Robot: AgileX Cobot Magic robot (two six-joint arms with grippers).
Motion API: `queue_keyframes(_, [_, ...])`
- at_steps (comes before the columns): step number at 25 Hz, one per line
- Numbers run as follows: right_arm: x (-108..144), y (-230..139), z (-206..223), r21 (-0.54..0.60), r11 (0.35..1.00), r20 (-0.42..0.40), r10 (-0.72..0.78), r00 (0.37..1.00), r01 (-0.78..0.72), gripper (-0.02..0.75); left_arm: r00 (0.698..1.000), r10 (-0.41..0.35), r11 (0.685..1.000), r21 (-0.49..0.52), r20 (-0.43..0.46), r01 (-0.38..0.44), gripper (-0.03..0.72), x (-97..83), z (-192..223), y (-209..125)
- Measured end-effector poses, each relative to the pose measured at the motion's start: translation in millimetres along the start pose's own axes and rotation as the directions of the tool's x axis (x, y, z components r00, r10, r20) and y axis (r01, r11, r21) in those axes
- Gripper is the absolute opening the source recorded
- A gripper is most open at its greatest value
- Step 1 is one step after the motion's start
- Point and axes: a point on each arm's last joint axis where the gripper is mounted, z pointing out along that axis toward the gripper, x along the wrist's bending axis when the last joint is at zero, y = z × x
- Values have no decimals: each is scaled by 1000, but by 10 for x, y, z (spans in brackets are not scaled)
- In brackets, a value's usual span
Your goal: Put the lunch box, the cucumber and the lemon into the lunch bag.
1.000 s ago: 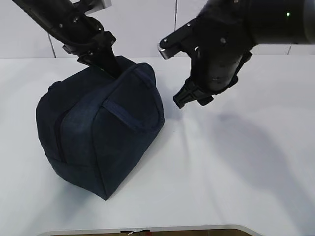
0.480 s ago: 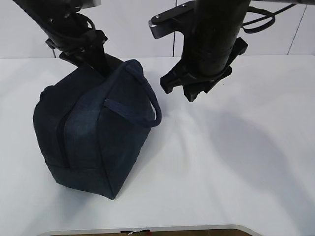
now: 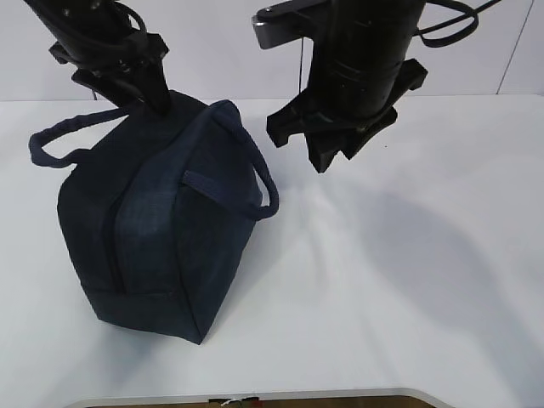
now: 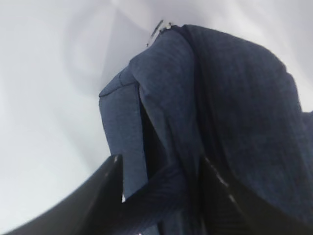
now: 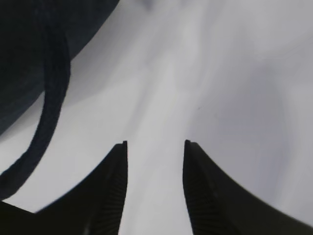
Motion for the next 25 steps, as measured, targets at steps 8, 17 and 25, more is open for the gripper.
queue_keyframes(8, [41, -1, -35, 3, 1000, -51, 16, 999, -16, 314, 1000, 2, 999, -51, -24, -4, 440, -67, -266, -16])
queue_keyframes(17, [73, -30, -218, -28, 1000, -127, 10, 992, -14, 314, 997, 16, 994, -109, -72, -23, 431, -171, -676, -135])
queue_keyframes(25, [10, -106, -551, -99, 995, -139, 12, 990, -26, 314, 993, 19, 995, -94, -120, -30, 414, -243, -932, -459])
